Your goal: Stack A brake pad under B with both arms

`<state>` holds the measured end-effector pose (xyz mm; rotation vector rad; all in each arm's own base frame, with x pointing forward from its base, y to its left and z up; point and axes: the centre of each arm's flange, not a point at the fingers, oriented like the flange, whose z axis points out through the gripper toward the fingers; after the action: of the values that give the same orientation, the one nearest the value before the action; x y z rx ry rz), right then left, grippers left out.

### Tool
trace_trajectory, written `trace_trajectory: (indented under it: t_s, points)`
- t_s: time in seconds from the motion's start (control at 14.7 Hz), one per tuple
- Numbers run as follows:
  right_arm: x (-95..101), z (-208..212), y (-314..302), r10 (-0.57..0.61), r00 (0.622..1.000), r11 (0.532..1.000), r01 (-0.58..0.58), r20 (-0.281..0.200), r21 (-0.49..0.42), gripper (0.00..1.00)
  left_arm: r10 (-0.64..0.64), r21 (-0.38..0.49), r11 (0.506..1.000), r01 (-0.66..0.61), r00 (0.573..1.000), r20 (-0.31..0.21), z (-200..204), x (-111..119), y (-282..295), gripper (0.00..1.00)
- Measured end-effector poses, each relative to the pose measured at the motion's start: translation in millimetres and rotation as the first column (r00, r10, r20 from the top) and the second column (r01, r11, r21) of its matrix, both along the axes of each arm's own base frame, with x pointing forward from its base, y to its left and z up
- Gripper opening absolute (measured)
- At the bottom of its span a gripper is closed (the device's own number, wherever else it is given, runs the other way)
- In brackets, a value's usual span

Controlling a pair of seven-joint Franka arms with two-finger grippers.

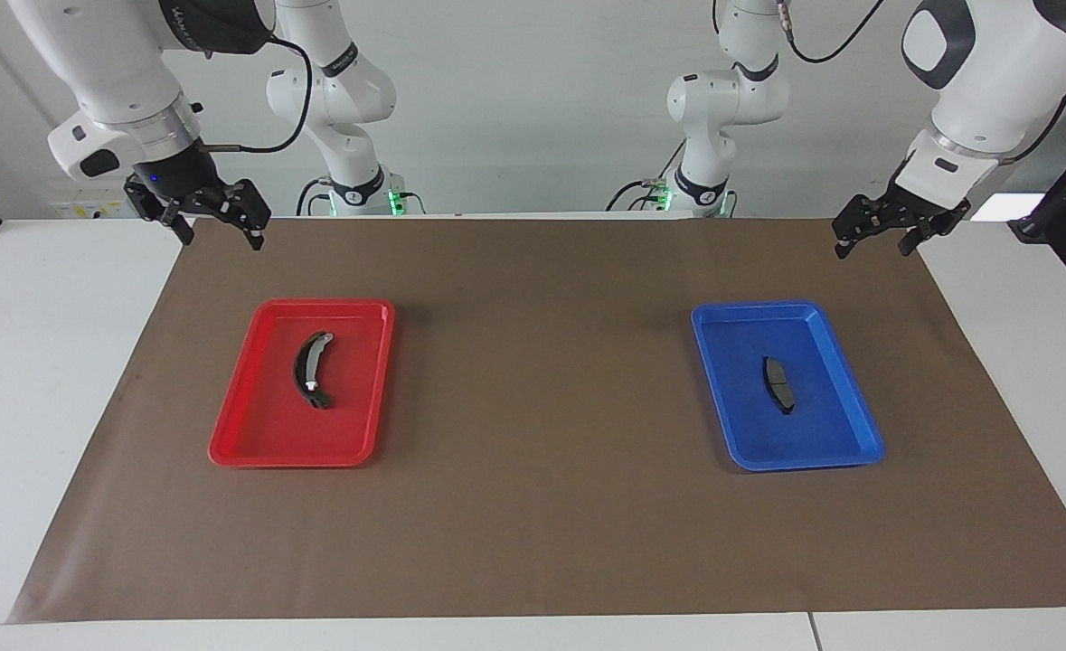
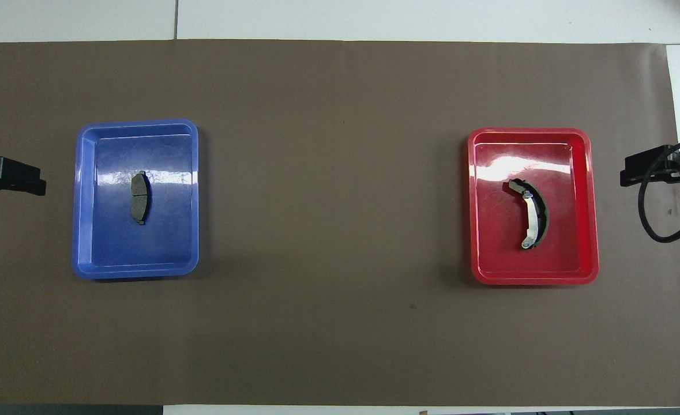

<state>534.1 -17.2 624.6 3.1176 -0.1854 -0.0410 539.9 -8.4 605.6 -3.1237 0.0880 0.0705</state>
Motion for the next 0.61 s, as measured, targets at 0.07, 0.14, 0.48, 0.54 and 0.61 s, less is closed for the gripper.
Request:
trace_trajectory:
  t_s: [0.07,0.14,0.48,0.54,0.61]
  points:
    - [0.0,0,0,0.0,1.0,1.0,0.0,0.0,0.0,1.0,-0.002,0.0,1.0,0.002,1.0,0.0,0,0,0,1.0]
    - [0.0,0,0,0.0,1.0,1.0,0.0,0.0,0.0,1.0,-0.003,0.0,1.0,0.003,1.0,0.0,0,0,0,1.0]
    - [0.0,0,0,0.0,1.0,1.0,0.0,0.0,0.0,1.0,-0.006,0.0,1.0,0.006,1.0,0.013,-4,2,0,1.0]
    - [0.0,0,0,0.0,1.0,1.0,0.0,0.0,0.0,1.0,-0.007,-0.001,1.0,0.007,0.999,0.032,-7,3,-1,1.0]
    - [0.0,0,0,0.0,1.0,1.0,0.0,0.0,0.0,1.0,-0.011,-0.001,1.0,0.011,0.999,0.052,-14,4,-1,1.0]
